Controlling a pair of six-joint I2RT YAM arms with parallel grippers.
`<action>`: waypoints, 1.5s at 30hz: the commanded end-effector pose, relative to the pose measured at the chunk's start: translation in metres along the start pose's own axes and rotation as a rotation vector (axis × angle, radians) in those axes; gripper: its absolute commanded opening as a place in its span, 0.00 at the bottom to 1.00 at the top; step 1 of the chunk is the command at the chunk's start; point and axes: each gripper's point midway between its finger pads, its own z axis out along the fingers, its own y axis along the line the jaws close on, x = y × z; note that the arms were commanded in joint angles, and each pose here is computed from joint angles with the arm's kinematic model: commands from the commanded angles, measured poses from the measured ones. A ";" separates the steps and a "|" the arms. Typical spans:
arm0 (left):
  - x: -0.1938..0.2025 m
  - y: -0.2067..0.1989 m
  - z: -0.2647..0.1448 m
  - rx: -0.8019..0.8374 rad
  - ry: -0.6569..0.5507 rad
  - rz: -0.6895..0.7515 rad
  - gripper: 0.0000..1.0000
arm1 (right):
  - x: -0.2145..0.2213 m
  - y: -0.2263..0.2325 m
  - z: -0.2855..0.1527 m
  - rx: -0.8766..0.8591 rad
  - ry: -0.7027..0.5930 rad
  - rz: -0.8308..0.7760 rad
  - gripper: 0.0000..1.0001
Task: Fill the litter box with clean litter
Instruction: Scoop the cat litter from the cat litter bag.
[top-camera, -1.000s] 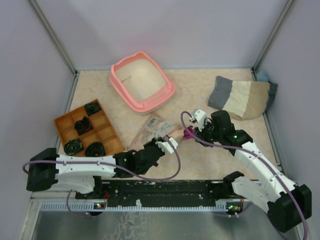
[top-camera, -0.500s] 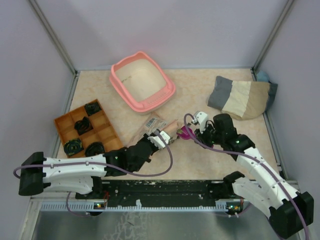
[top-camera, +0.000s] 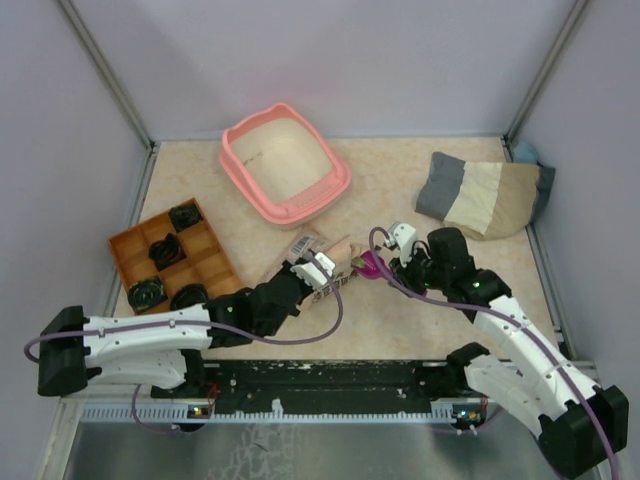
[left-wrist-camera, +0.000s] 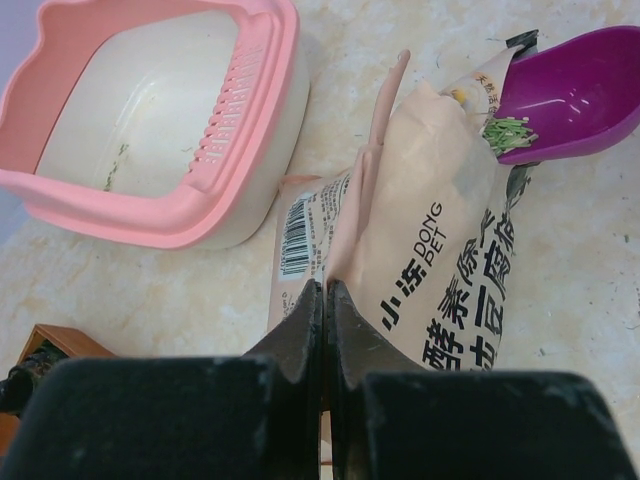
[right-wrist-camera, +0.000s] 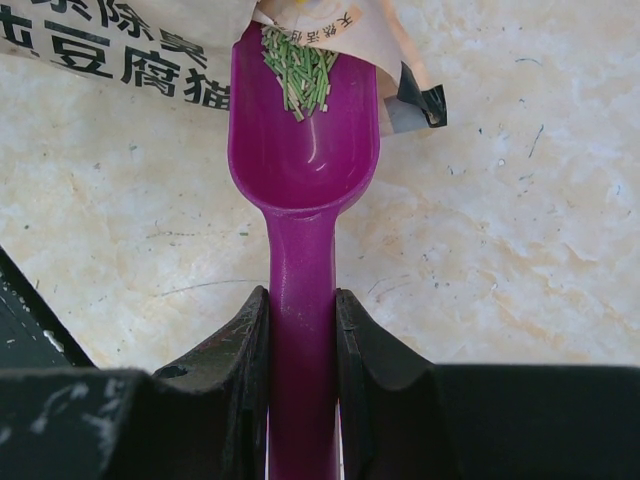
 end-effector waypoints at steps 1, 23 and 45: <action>-0.032 0.033 0.003 -0.099 -0.041 -0.110 0.00 | -0.030 0.000 -0.009 -0.010 -0.098 -0.043 0.00; -0.072 0.053 -0.002 -0.066 -0.131 -0.177 0.00 | -0.045 -0.005 -0.015 -0.011 -0.082 -0.067 0.00; -0.078 0.059 0.000 -0.095 -0.122 -0.177 0.00 | -0.036 -0.008 -0.032 0.041 -0.084 -0.053 0.00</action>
